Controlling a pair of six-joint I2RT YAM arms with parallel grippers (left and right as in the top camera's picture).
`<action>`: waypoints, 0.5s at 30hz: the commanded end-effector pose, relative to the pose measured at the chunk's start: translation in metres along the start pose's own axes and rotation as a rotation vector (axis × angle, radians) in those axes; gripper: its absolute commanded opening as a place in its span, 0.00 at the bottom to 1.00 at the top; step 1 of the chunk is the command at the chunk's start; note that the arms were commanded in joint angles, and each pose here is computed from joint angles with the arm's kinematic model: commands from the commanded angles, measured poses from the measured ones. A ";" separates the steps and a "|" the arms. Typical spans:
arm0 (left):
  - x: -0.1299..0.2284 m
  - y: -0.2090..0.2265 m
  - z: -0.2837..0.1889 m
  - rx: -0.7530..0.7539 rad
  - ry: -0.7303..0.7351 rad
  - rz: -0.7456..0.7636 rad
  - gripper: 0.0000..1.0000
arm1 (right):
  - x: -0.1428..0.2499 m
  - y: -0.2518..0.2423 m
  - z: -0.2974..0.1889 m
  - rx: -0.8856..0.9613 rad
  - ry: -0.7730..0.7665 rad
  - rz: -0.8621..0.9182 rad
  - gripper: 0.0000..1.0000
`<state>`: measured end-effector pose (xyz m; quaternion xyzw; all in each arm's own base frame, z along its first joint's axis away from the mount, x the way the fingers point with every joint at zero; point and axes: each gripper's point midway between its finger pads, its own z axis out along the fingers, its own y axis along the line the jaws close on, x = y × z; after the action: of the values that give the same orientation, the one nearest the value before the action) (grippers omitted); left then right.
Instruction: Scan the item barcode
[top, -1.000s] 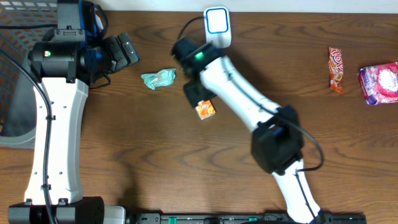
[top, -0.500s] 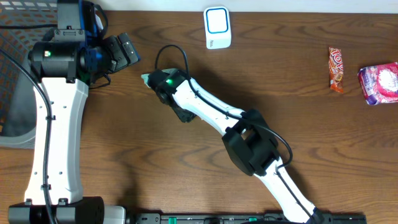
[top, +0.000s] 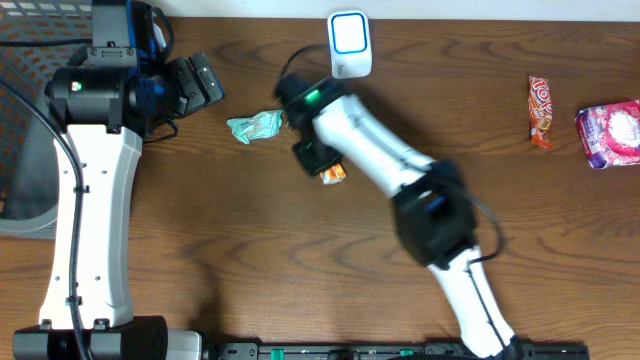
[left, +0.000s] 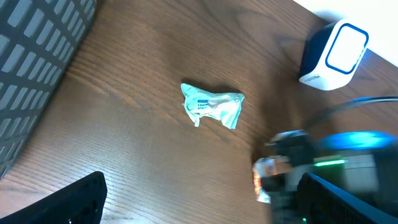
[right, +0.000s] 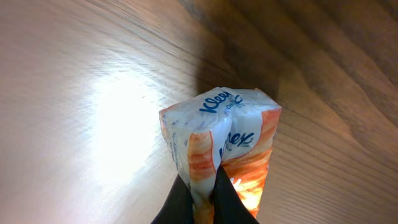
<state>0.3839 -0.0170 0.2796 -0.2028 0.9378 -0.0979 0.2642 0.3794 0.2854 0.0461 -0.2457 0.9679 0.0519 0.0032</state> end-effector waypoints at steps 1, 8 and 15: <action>0.000 0.003 0.002 -0.012 0.003 0.001 0.98 | -0.013 0.019 -0.076 -0.468 -0.137 -0.050 0.01; 0.000 0.003 0.002 -0.012 0.003 0.001 0.98 | -0.008 -0.013 -0.090 -0.960 -0.184 0.034 0.03; 0.000 0.003 0.002 -0.011 0.004 0.001 0.98 | 0.013 -0.063 -0.045 -1.072 -0.179 0.229 0.15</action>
<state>0.3839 -0.0170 0.2796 -0.2028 0.9378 -0.0979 0.2642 0.4016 0.2288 0.0921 -0.1383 0.8512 0.5052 -0.0327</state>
